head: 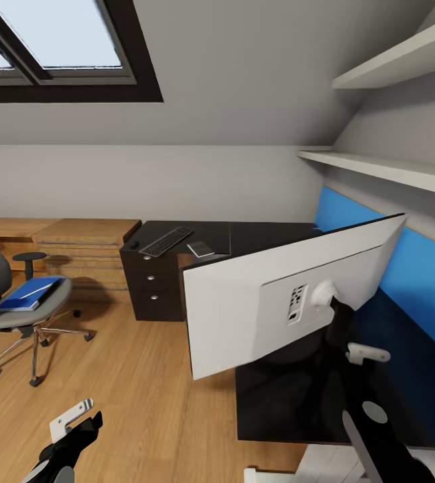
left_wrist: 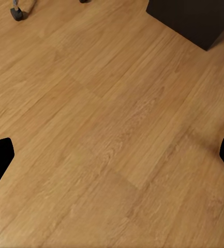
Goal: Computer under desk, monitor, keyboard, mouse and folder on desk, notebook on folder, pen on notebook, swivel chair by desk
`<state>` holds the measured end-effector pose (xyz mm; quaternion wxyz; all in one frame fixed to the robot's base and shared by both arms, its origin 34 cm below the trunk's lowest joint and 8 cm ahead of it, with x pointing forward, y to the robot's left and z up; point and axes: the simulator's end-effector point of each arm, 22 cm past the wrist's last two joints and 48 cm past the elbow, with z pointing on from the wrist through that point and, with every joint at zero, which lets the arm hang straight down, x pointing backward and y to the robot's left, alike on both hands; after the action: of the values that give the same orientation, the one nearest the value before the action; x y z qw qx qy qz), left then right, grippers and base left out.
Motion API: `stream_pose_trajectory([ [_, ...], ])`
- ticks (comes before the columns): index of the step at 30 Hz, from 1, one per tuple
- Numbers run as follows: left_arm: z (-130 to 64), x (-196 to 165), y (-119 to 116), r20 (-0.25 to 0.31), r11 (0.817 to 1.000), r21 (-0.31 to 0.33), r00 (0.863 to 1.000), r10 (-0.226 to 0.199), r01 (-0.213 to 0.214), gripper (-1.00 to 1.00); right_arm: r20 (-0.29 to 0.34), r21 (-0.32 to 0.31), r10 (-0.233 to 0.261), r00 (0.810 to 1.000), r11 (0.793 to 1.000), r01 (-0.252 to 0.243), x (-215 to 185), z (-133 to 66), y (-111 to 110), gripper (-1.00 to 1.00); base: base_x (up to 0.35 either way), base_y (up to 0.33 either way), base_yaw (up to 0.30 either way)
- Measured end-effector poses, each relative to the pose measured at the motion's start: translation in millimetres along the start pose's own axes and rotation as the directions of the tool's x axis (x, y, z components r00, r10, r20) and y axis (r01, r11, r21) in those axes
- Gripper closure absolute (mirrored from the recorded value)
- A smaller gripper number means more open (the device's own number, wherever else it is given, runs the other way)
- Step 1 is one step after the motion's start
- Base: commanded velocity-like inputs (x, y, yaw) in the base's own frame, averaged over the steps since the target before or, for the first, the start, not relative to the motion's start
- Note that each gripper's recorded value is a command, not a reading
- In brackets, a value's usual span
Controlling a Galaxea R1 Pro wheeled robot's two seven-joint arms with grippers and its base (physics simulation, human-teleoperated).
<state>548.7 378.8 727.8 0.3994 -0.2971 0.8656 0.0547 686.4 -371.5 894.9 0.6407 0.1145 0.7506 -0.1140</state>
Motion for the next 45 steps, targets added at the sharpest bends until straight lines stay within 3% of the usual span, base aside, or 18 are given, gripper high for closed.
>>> stream_pose_trajectory([
  [18, -0.6, -4, 0, 0.014, 1.0, -0.003, 1.0, 0.02, -0.02, -1.0, -0.025, 0.041, 0.0, 1.0, 0.999, 0.001, -17, 66.9, 1, 1.0, 0.0, 0.0, 0.0],
  [28, -0.7, -4, 0, 0.015, 1.0, -0.004, 1.0, 0.023, -0.023, -1.0, -0.062, 0.097, -0.019, 0.998, 0.995, 0.025, -33, 118.9, -23, 1.0, 0.0, 0.0, 0.0],
  [32, -0.6, -4, 0, 0.015, 1.0, -0.004, 1.0, 0.023, -0.023, -1.0, -0.067, 0.11, 0.008, 0.998, 0.994, 0.0, -37, 126.3, -26, 1.0, 0.0, 0.0, 0.0],
  [38, -0.7, -4, 0, 0.014, 1.0, -0.004, 1.0, 0.024, -0.024, -1.0, -0.073, 0.111, -0.007, 0.997, 0.994, 0.015, -38, 132.1, -25, 1.0, 0.0, 0.0, 0.0],
  [45, -0.4, -4, 0, 0.013, 1.0, -0.005, 1.0, 0.025, -0.025, -1.0, -0.053, 0.117, 0.011, 0.999, 0.993, -0.005, -37, 132.8, -27, 1.0, 0.0, 0.0, 0.0],
])
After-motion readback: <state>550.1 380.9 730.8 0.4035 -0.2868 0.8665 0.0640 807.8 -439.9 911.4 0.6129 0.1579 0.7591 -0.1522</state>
